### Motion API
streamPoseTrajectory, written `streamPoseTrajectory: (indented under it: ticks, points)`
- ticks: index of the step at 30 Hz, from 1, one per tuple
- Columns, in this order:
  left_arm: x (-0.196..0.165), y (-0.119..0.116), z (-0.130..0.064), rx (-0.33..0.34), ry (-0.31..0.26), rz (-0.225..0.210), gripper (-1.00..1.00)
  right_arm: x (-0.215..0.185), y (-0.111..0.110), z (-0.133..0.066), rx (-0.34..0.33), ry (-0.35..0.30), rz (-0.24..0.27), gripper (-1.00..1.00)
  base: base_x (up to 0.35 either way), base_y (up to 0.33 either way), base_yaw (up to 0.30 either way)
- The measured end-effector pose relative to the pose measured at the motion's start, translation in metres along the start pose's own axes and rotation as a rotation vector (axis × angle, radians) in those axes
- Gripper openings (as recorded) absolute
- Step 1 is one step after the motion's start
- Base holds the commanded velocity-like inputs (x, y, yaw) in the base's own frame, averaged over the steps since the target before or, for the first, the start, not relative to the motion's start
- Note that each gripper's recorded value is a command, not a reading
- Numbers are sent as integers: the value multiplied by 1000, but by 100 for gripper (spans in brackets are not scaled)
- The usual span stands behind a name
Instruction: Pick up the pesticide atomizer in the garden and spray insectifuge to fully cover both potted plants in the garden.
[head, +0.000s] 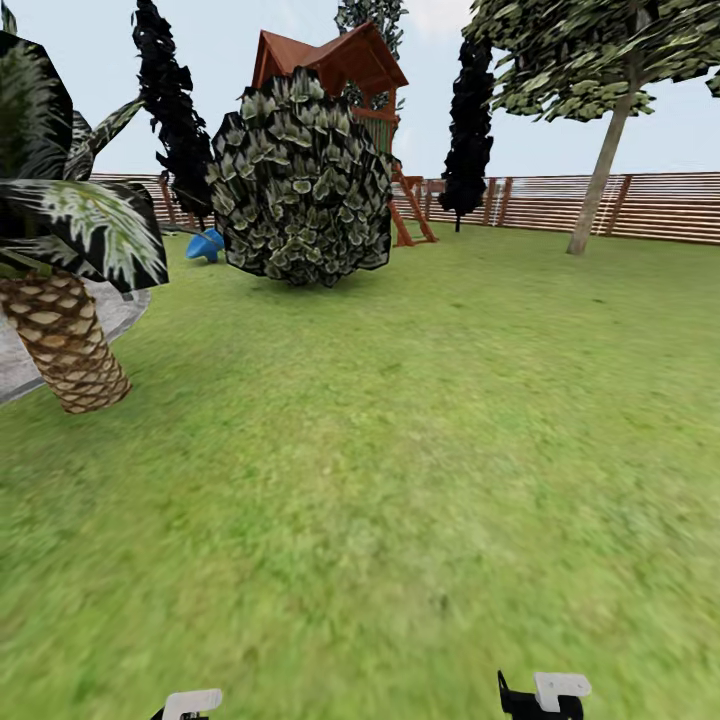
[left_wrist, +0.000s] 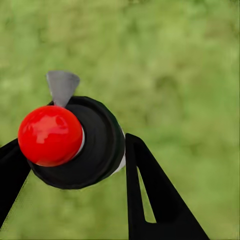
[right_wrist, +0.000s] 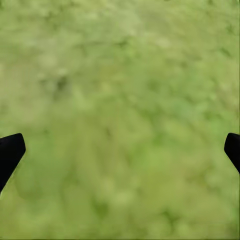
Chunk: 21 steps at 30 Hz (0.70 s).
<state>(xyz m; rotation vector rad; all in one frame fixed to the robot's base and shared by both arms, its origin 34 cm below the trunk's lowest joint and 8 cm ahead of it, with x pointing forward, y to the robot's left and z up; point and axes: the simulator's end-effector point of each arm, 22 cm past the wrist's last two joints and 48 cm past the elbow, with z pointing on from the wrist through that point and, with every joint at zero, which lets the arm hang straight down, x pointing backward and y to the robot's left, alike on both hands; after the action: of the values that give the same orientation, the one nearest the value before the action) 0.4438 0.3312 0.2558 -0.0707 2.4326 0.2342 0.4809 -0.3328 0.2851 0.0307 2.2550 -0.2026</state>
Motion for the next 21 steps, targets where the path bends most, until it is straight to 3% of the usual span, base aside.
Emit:
streamPoseTrajectory:
  ticks: [8, 21]
  points:
    - [0, -1, 0, 1, 0, -2, -100, 0, 1, 0, -2, 0, 1, 100, 340, -69, 241]
    - [0, -1, 0, 2, -1, 0, -100, 0, 0, 0, -1, 0, 0, 100, 340, -5, 11]
